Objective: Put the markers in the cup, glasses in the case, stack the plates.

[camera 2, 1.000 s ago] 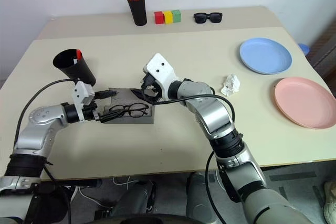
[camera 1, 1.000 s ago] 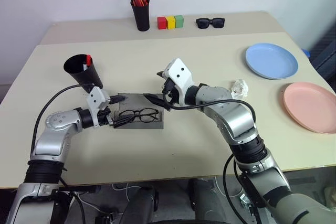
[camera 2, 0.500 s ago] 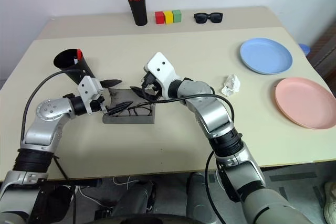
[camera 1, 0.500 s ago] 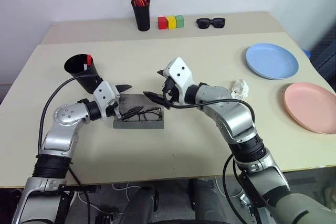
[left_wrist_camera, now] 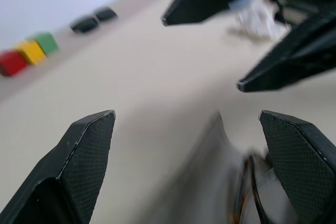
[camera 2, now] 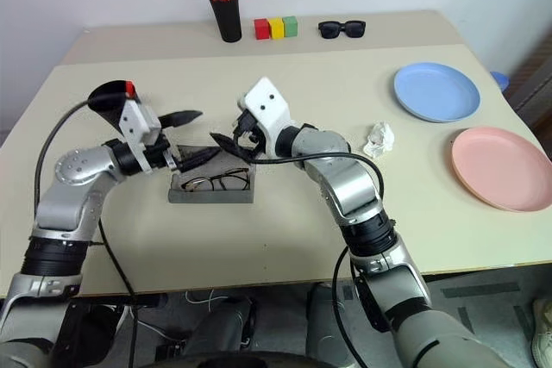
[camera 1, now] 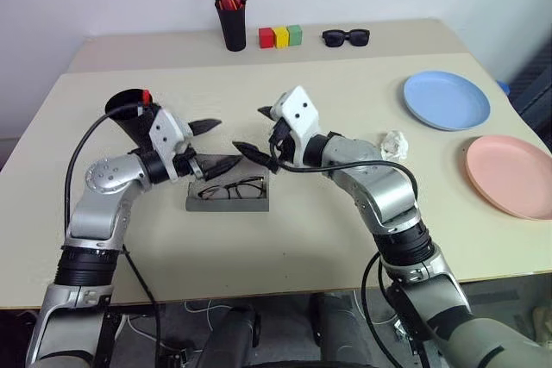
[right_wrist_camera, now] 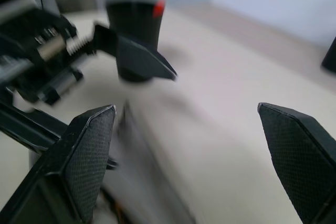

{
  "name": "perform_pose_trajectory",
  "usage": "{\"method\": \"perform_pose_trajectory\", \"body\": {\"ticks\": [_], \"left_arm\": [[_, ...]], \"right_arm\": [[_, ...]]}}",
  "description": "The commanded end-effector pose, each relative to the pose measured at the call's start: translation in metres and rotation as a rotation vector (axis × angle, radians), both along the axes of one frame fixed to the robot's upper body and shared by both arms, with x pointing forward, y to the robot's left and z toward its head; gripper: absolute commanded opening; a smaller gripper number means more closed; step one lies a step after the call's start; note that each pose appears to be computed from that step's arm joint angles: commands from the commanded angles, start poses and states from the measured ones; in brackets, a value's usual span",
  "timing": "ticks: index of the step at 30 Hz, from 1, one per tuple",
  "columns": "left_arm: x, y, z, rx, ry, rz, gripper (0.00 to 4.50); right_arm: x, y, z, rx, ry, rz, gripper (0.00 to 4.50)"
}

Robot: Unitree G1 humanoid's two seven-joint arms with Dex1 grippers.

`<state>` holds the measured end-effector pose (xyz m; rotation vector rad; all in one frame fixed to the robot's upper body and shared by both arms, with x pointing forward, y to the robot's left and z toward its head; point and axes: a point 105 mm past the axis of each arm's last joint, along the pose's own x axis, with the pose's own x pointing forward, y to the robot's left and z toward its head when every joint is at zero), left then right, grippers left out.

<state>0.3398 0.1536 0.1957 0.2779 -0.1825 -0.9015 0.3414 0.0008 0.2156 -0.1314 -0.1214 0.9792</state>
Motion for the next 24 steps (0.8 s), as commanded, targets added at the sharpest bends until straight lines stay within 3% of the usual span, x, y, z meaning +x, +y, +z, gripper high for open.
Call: {"method": "perform_pose_trajectory", "body": {"ticks": [1, 4, 9, 14, 17, 24], "left_arm": [[0.009, 0.008, 0.037, -0.107, -0.064, 0.073, 3.98], [0.017, 0.007, 0.041, -0.107, -0.072, 0.097, 2.69], [0.038, 0.013, 0.036, -0.064, -0.074, 0.215, 0.02], [0.062, 0.015, 0.025, -0.024, -0.030, 0.321, 0.02], [0.071, 0.010, 0.004, -0.015, 0.107, 0.329, 0.02], [0.061, 0.011, -0.038, 0.040, 0.371, 0.256, 0.02]], "right_arm": [[-0.010, -0.022, 0.047, 0.256, -0.023, 0.091, 4.50], [-0.018, -0.042, 0.041, 0.203, -0.054, 0.141, 4.50], [-0.030, -0.069, 0.028, 0.131, -0.049, 0.167, 4.50], [-0.043, -0.084, 0.015, 0.097, 0.001, 0.203, 4.50], [-0.065, -0.088, 0.004, 0.052, 0.059, 0.295, 4.50], [-0.070, -0.086, 0.000, 0.035, 0.058, 0.285, 4.50]]}}
